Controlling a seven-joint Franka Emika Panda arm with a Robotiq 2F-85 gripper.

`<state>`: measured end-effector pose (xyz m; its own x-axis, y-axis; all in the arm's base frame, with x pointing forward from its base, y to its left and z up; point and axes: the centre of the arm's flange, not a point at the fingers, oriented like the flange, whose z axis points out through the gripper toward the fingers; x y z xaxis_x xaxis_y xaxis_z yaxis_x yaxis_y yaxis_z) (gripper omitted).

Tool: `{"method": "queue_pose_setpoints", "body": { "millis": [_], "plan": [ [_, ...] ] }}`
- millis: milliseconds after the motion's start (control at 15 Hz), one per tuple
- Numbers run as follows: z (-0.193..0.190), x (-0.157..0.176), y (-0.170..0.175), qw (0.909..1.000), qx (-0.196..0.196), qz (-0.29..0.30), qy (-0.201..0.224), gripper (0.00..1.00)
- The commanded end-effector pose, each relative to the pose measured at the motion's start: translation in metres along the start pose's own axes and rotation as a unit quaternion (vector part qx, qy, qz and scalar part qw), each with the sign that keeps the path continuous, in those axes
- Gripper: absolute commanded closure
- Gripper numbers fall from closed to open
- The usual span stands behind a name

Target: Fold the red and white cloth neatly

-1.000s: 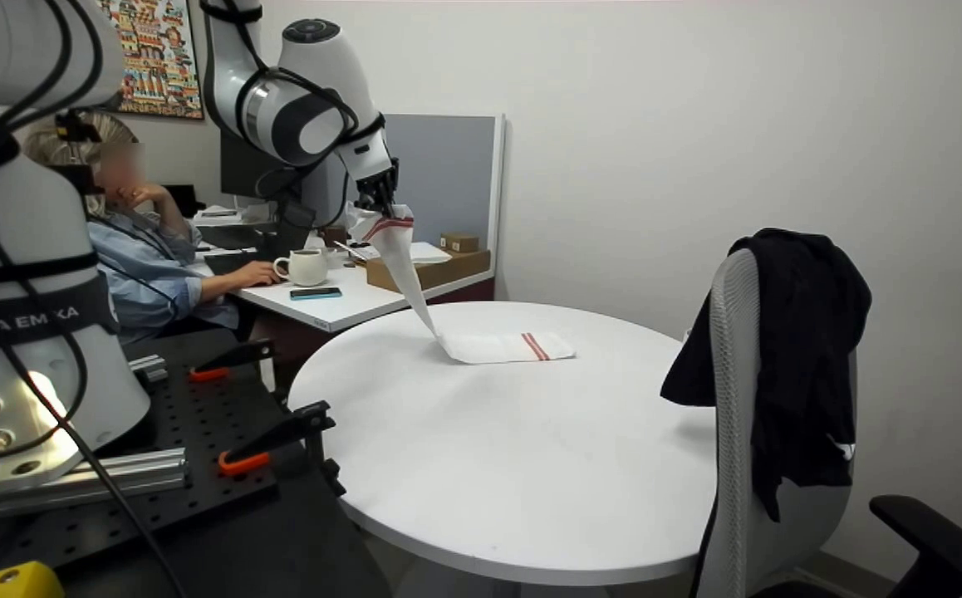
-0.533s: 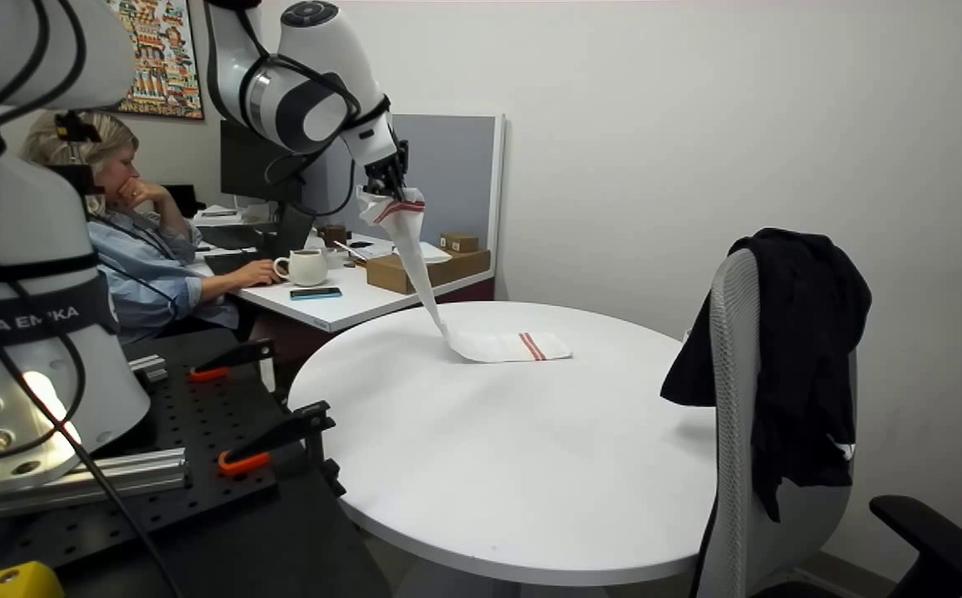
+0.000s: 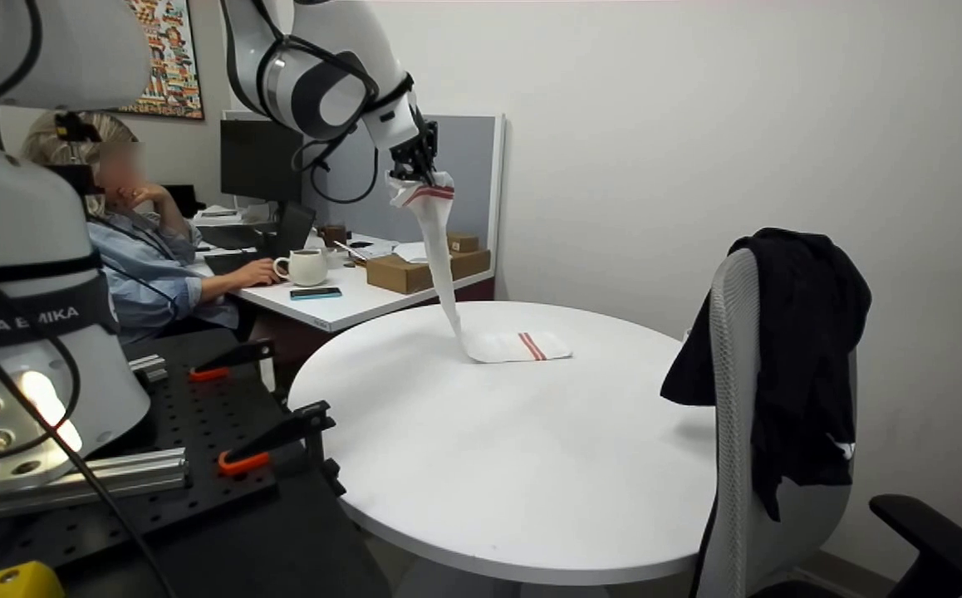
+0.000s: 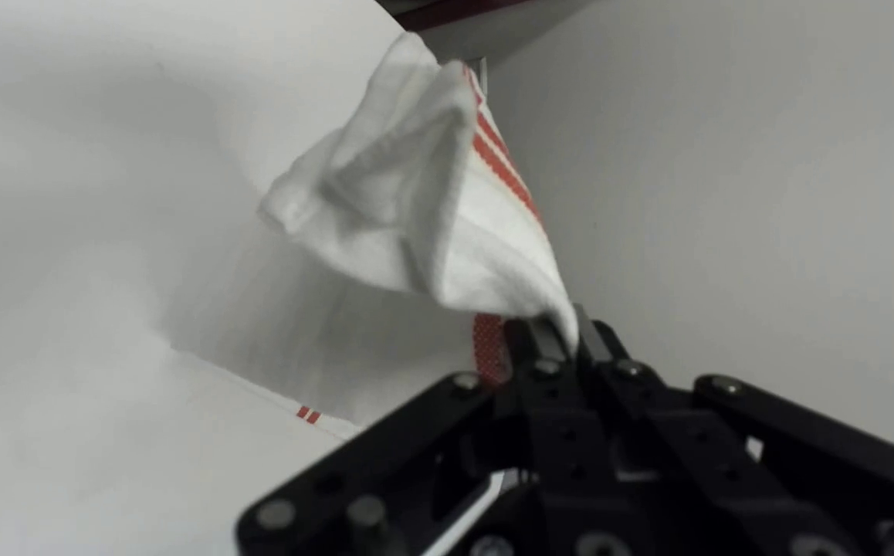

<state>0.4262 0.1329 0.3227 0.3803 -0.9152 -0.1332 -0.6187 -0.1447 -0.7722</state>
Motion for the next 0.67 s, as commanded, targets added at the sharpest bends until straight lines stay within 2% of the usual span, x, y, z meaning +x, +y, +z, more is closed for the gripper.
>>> {"method": "queue_pose_setpoints", "body": {
  "millis": [0, 333, 600],
  "plan": [
    [-0.077, -0.008, 0.000, 0.9991, 0.025, -0.034, 0.003, 0.99],
    [-0.092, -0.020, -0.018, 0.9953, 0.056, -0.078, -0.005, 0.99],
    [-0.107, -0.020, -0.035, 0.9934, 0.073, -0.088, -0.001, 0.99]
  ]
}}
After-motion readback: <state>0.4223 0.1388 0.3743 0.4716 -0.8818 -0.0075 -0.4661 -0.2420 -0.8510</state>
